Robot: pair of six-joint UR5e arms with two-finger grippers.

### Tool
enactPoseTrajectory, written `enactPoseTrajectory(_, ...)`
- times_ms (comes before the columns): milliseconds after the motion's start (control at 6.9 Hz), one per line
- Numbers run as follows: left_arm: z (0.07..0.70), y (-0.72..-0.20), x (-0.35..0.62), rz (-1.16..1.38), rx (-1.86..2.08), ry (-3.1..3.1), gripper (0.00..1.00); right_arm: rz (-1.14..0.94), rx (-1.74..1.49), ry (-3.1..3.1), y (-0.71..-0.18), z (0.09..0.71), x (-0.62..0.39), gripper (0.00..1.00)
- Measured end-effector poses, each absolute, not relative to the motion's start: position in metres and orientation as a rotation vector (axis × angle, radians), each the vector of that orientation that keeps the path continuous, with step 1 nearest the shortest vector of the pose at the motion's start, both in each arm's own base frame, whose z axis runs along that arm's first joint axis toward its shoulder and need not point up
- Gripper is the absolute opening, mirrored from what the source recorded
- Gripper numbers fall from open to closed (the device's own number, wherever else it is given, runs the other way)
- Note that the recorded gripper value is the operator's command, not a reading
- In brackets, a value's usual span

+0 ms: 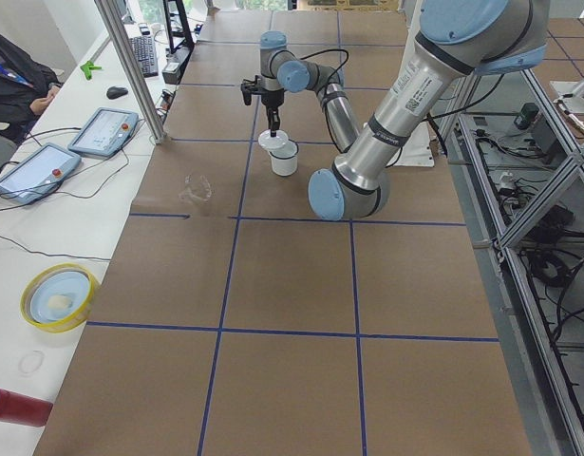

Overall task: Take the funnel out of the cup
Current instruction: 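Lift the white lid and carry it over the mug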

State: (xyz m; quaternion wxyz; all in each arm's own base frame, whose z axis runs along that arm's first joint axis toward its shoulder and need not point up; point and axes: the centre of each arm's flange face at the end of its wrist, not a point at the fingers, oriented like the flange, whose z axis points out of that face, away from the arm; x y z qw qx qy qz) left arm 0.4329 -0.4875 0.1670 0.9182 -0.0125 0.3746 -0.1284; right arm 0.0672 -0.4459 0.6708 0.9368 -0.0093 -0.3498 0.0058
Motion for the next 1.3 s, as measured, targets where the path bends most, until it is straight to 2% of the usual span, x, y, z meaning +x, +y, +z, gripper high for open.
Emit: enactPoseTrajectory(1303,0.187,-0.463,0.46,-0.225,-0.048,0.781,0.0,0.012,-0.019,-0.715,-0.446,0.671,0.067,1.0)
